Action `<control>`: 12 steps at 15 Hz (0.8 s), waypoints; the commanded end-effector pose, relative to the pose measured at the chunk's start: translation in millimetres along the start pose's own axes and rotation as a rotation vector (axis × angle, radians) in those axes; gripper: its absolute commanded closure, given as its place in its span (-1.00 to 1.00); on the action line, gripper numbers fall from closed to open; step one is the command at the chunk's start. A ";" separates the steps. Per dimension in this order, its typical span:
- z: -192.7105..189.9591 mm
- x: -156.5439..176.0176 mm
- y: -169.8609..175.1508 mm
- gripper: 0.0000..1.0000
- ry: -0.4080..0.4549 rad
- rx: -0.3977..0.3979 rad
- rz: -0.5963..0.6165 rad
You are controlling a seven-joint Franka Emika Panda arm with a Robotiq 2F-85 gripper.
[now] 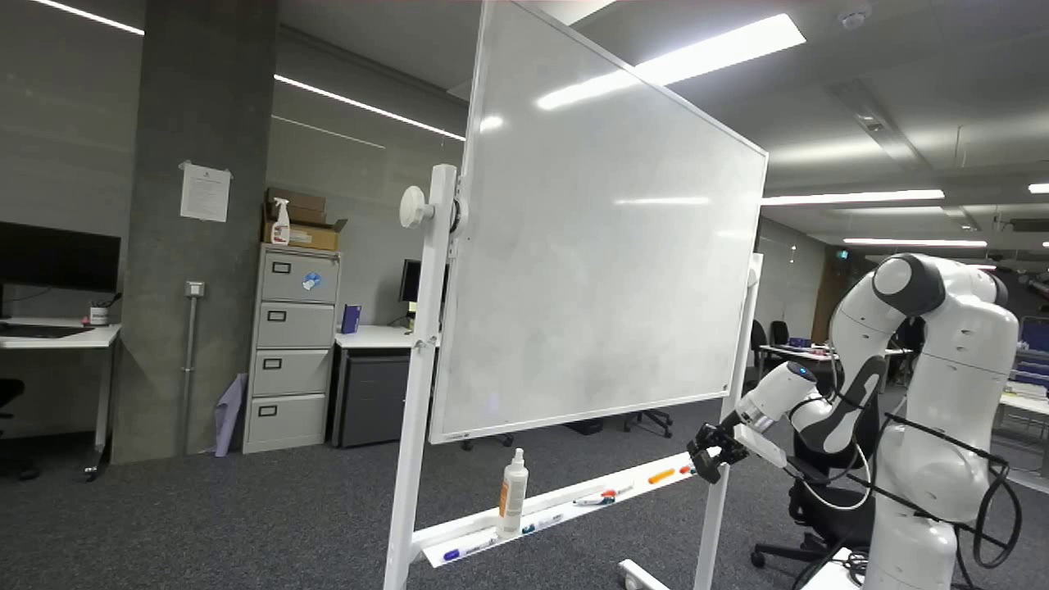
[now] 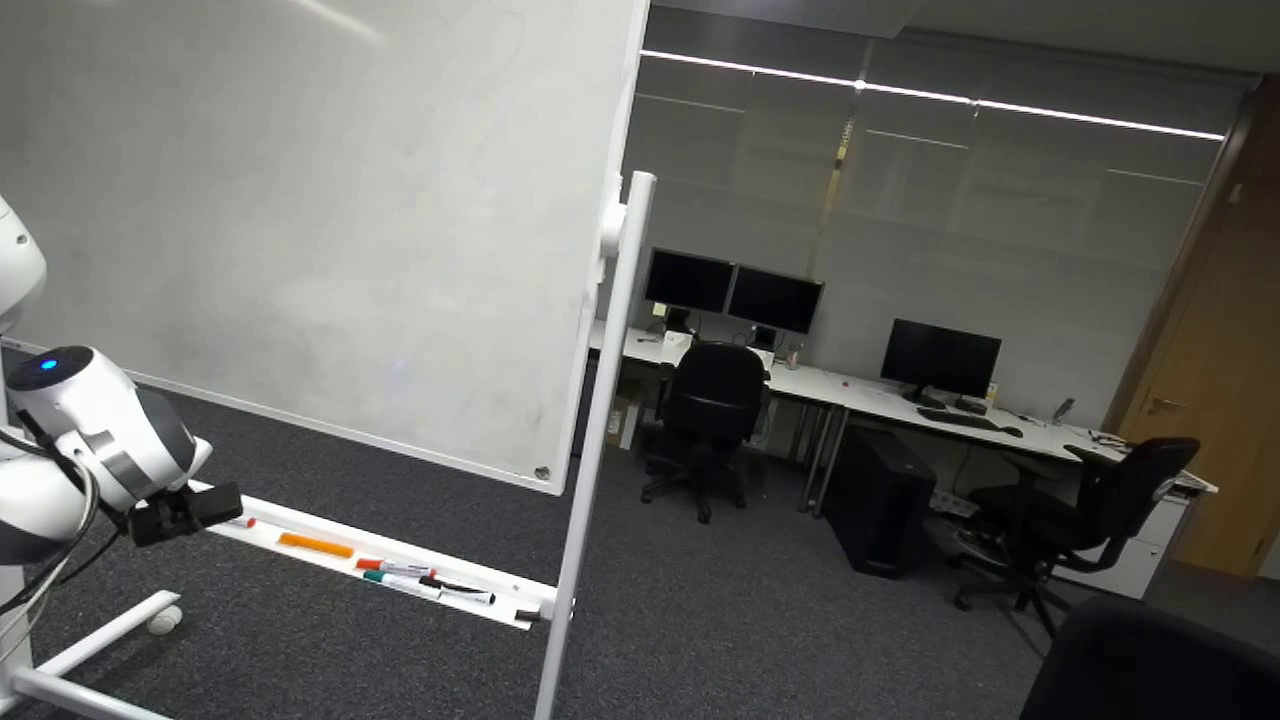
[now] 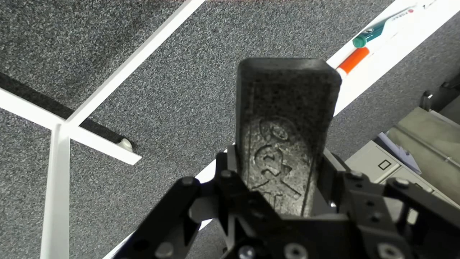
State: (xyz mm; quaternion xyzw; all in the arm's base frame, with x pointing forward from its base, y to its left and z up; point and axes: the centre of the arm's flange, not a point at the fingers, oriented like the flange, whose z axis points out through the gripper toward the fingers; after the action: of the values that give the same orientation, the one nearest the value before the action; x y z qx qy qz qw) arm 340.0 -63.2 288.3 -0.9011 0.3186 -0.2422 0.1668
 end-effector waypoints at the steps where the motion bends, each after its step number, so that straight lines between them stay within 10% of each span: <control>1: 0.4 -0.1 0.4 -0.10 0.000 -0.003 0.001; 12: 1.9 -1.2 1.6 -0.10 -0.003 -0.010 0.000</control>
State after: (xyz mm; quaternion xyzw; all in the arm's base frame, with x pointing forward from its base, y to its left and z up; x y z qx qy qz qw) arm 339.4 -63.3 285.6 -0.9022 0.3197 -0.2391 0.1632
